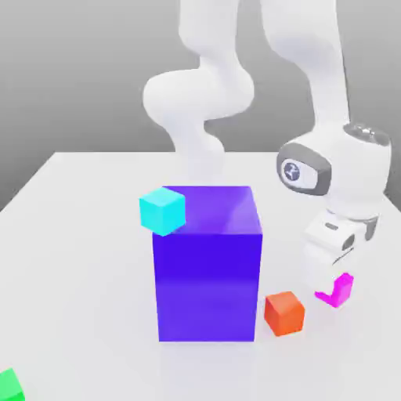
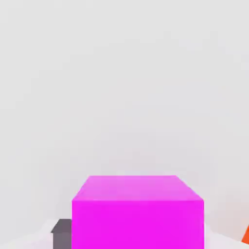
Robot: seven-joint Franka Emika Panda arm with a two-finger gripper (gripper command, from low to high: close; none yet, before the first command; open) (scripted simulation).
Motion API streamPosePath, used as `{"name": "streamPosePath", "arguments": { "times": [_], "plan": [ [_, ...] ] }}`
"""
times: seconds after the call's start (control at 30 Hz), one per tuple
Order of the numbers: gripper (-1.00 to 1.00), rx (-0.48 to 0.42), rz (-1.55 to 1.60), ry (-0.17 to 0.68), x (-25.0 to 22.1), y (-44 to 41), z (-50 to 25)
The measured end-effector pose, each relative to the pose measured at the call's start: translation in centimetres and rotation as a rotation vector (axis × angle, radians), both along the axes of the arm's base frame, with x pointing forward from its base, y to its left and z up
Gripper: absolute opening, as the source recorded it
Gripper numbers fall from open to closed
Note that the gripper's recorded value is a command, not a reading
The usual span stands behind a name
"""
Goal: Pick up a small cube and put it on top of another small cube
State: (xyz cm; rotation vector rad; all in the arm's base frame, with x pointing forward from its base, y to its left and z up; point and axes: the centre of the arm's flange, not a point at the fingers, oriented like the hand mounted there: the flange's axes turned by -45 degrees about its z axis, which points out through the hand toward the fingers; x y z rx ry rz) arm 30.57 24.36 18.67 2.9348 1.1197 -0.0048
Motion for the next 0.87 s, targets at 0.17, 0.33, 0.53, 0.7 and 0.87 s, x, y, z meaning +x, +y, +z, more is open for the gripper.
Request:
{"name": "streamPosePath", "arguments": {
  "times": [0.17,0.33,0.53,0.7,0.87],
  "plan": [
    [-1.0,-0.001,-0.227,0.03,10.2,-8.5,0.7],
    [-1.0,0.004,-0.442,0.044,17.5,-20.6,1.3],
    [-1.0,0.009,-0.642,0.033,20.7,-35.4,2.9],
    [-1.0,0.006,-0.785,0.007,20.7,-47.8,2.3],
    [1.0,0.004,-0.811,0.002,20.5,-50.0,0.6]
  ]
}}
